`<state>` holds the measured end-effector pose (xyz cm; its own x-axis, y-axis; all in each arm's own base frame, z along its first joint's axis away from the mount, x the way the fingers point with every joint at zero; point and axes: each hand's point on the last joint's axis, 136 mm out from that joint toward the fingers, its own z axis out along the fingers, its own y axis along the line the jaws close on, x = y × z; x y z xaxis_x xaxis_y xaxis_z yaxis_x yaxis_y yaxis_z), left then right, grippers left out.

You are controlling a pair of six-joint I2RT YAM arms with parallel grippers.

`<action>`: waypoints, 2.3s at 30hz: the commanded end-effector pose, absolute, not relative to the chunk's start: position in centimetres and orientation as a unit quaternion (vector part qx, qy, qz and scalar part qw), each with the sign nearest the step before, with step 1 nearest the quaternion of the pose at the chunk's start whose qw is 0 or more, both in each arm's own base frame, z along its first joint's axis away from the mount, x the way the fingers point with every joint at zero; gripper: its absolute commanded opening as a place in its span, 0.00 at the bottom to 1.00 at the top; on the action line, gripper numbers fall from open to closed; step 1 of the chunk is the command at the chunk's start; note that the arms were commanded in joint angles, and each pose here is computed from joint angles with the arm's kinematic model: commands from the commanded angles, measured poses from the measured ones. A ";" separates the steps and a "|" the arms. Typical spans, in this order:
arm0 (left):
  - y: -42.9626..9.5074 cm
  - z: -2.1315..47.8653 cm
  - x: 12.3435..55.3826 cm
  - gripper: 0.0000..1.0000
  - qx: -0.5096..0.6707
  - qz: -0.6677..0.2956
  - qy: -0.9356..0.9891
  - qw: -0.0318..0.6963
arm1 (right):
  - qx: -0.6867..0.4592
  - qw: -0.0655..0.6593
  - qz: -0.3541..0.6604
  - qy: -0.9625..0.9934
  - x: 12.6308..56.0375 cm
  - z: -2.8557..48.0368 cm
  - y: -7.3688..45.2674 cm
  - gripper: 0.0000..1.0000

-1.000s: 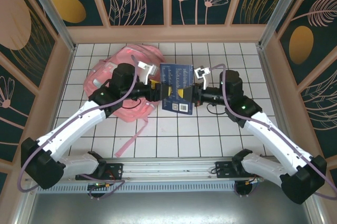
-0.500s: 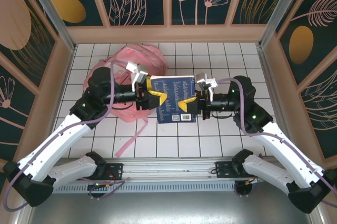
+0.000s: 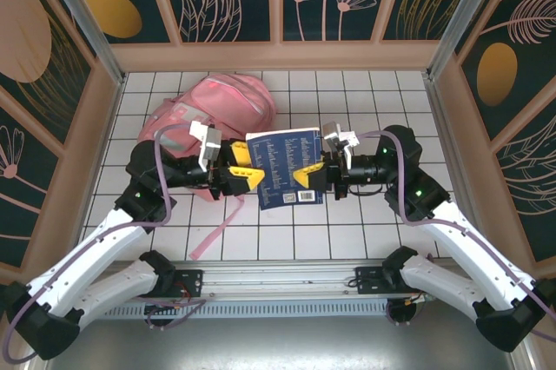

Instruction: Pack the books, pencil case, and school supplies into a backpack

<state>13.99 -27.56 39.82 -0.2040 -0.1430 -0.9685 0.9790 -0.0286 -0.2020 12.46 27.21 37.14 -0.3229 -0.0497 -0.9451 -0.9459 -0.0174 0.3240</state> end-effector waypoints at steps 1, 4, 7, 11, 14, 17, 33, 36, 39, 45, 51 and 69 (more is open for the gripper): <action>-27.8 40.0 13.6 0.54 0.418 -0.608 0.492 0.462 | -0.453 0.417 0.578 0.535 11.6 39.3 27.4 0.00; -28.2 39.6 14.0 0.57 0.414 -0.613 0.498 0.452 | -0.455 0.420 0.578 0.532 11.5 39.5 27.5 0.00; -28.6 39.1 14.4 0.57 0.412 -0.614 0.507 0.442 | -0.457 0.422 0.579 0.528 11.4 39.6 27.5 0.00; -28.9 39.1 14.3 0.50 0.417 -0.627 0.505 0.422 | -0.457 0.425 0.571 0.534 11.8 39.1 27.6 0.00; -29.2 39.1 14.2 0.28 0.424 -0.633 0.504 0.407 | -0.452 0.425 0.560 0.549 12.5 38.3 27.8 0.00; -29.3 39.2 14.1 0.02 0.432 -0.632 0.502 0.403 | -0.439 0.438 0.541 0.568 13.5 37.8 27.8 0.00; -25.1 44.3 20.4 0.00 0.130 -0.715 0.455 0.516 | -0.114 0.605 0.629 0.475 18.0 40.8 21.2 0.77; -24.5 44.4 20.9 0.00 0.092 -0.741 0.436 0.503 | -0.061 0.585 0.665 0.461 19.2 41.3 20.9 0.82; -24.3 44.5 21.6 0.00 0.066 -0.751 0.431 0.495 | -0.055 0.552 0.694 0.459 19.9 41.8 22.1 0.84; -24.0 44.1 22.7 0.00 0.029 -0.758 0.435 0.485 | -0.052 0.523 0.720 0.453 21.2 42.6 23.9 0.85; -24.7 43.3 23.9 0.00 0.012 -0.755 0.454 0.473 | -0.069 0.510 0.731 0.448 21.6 43.2 26.3 0.84; -24.5 41.6 25.4 0.00 -0.019 -0.732 0.477 0.485 | -0.036 0.483 0.734 0.477 24.3 41.2 30.1 0.45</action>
